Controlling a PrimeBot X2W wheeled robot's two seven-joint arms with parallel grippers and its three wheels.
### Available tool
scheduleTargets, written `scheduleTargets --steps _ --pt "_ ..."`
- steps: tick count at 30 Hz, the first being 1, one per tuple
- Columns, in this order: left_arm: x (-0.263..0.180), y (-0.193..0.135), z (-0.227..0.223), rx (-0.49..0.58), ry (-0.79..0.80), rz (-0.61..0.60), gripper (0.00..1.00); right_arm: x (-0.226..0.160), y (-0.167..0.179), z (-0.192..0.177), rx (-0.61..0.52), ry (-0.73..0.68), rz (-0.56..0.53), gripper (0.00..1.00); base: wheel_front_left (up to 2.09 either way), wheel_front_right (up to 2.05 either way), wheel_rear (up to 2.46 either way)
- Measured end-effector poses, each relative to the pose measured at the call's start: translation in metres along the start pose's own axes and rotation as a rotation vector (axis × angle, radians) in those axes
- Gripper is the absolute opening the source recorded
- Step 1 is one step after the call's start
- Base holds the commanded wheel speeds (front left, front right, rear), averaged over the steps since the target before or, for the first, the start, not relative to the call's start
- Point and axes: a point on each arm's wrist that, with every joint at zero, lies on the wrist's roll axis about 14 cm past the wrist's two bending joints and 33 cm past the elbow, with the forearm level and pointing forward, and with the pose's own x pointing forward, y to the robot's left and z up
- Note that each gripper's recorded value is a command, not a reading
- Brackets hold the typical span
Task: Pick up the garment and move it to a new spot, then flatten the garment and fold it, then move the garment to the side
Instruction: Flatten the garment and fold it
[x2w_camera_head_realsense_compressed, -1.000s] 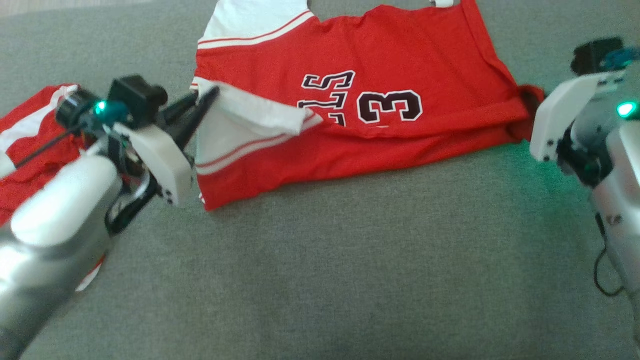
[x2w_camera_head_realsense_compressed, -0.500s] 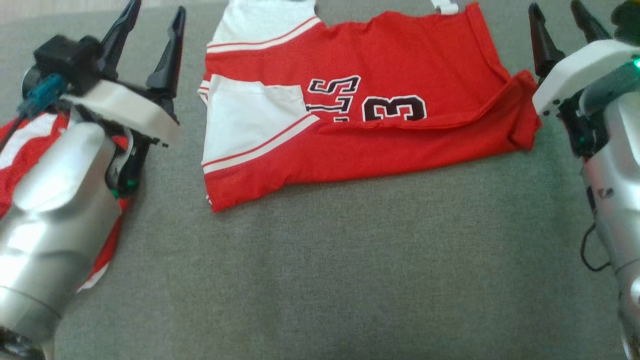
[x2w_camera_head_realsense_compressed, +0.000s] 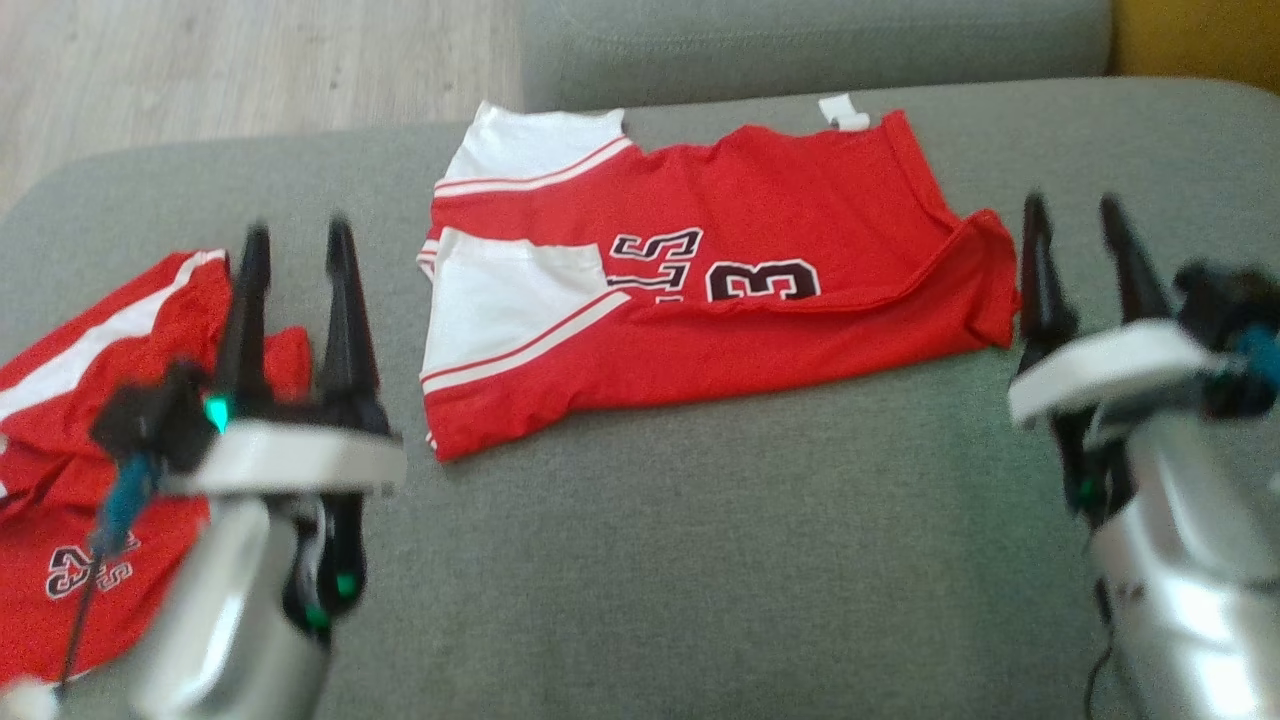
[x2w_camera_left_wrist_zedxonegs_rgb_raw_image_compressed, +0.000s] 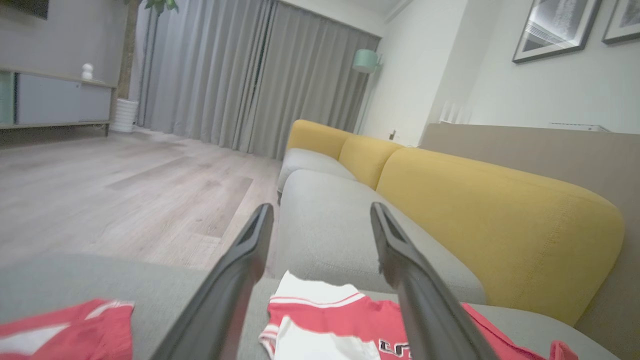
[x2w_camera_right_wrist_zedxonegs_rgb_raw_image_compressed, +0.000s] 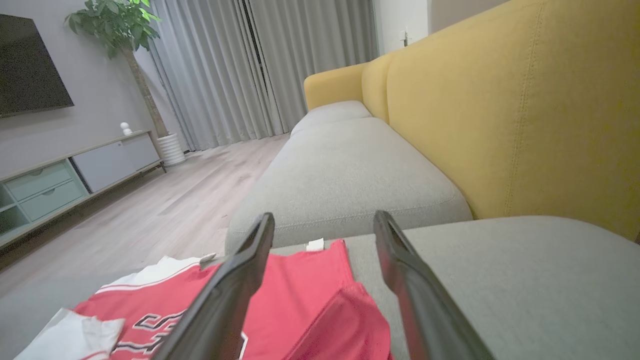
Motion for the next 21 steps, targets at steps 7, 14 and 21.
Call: scheduleTargets --steps 7,14,21 --pt "-0.044 0.002 -0.040 -0.027 0.090 0.060 1.00 -0.048 -0.009 -0.041 -0.085 0.099 -0.033 1.00 0.00 0.00 0.00" --pt "-0.050 0.003 -0.078 -0.023 0.203 0.058 1.00 -0.044 -0.005 -0.039 -0.106 0.105 -0.029 1.00 0.00 0.00 0.00" --pt "-0.035 -0.001 -0.126 -0.010 0.415 0.036 1.00 -0.030 -0.008 -0.032 -0.122 0.100 -0.032 1.00 0.00 0.00 0.00"
